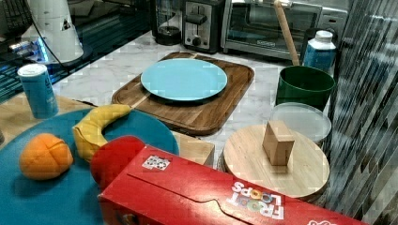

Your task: Pick up the toast.

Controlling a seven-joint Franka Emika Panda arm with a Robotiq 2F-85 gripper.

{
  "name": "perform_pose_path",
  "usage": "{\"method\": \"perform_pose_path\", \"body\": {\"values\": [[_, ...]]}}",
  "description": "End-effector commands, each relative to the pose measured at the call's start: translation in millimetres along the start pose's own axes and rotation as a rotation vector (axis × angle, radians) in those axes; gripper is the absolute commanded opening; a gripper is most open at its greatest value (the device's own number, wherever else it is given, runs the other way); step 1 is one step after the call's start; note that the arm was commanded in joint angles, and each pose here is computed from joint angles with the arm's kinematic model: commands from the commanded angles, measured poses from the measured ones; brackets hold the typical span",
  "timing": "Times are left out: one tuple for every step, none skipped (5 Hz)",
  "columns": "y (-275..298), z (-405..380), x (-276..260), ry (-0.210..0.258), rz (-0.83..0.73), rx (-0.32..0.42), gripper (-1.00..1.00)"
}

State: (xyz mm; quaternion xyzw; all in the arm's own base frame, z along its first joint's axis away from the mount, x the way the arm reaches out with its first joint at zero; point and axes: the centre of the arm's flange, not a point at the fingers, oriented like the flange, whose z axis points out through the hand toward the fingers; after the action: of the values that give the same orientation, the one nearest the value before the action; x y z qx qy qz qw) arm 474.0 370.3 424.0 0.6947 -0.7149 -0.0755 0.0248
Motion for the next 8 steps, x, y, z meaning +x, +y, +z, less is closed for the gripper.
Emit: {"method": "perform_pose_path", "body": {"values": [[67.3,-66.1,-49.9,-0.126,-0.058,-0.003,-1.0],[72.1,-100.3,-51.1,-0.148,-0.063,-0.02,-1.0],[72.3,-128.0,-47.0,-0.174,-0.069,-0.036,-1.0],[72.0,-145.4,-50.2,-0.162,-0.072,-0.029,-1.0],[63.0,-165.7,-42.4,-0.203,-0.081,-0.047,-1.0],[61.4,-163.1,-37.5,-0.138,-0.078,-0.001,-1.0],[51.6,-160.9,-19.8,-0.138,-0.07,0.008,-1.0],[39.2,-145.3,-1.6,-0.103,-0.08,0.032,-1.0]]}}
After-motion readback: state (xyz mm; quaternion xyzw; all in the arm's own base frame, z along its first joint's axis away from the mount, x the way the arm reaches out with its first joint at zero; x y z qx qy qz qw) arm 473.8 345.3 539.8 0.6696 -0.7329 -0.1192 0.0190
